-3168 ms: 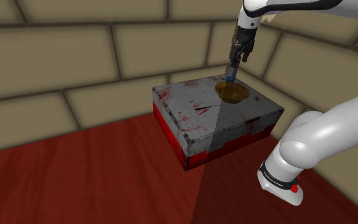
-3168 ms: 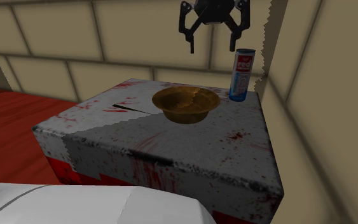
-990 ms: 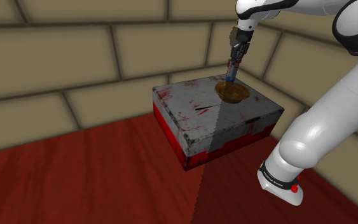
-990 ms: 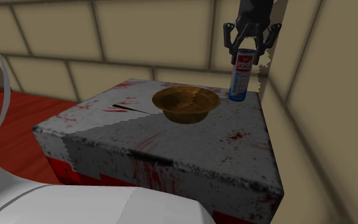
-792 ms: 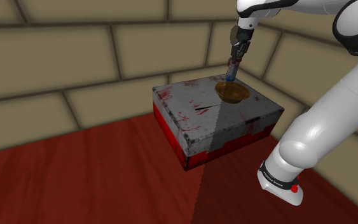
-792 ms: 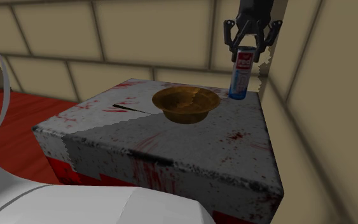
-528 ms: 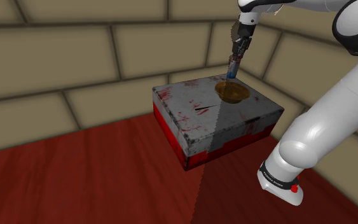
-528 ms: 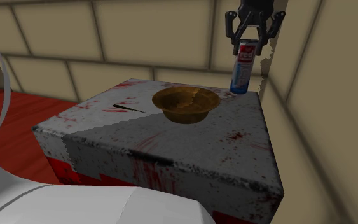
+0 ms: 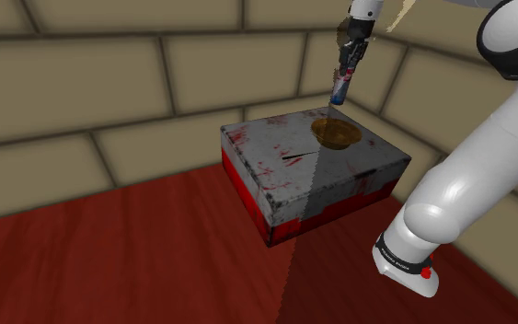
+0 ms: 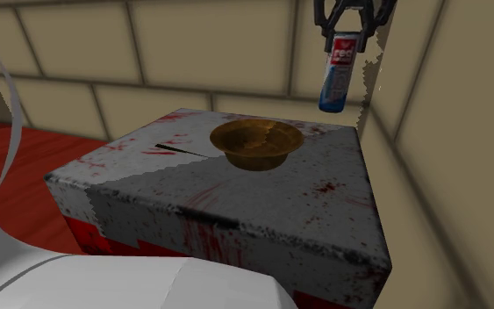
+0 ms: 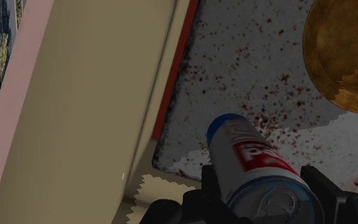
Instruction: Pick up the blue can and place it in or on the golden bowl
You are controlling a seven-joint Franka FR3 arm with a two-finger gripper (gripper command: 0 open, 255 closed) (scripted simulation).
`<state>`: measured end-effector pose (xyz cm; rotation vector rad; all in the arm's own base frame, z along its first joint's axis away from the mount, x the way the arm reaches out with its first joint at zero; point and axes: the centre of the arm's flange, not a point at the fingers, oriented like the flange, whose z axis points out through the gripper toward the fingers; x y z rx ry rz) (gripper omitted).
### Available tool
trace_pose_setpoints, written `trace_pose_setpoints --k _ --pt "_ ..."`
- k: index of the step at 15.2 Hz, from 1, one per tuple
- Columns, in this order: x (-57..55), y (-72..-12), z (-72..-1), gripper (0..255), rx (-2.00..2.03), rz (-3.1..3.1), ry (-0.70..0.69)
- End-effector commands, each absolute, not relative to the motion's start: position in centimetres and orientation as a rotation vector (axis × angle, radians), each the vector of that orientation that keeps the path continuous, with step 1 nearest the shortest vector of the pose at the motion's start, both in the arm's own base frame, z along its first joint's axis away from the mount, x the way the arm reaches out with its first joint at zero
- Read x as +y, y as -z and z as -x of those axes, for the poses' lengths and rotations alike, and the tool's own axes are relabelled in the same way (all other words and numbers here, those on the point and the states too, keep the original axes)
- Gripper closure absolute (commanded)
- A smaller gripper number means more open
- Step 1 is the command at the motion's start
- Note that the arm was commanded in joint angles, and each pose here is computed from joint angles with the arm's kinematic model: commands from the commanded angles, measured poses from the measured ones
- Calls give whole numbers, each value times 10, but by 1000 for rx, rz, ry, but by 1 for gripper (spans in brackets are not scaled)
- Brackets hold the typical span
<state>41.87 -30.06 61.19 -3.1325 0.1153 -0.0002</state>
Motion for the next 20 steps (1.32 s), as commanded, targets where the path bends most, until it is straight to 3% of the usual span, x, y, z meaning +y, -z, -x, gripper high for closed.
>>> trace_pose_setpoints --k 1,9,20 --pt "-301 -622 -419 255 115 3132 0" --pt "-301 -663 -419 255 115 3132 0" --pt "-177 -698 -352 255 115 3132 0"
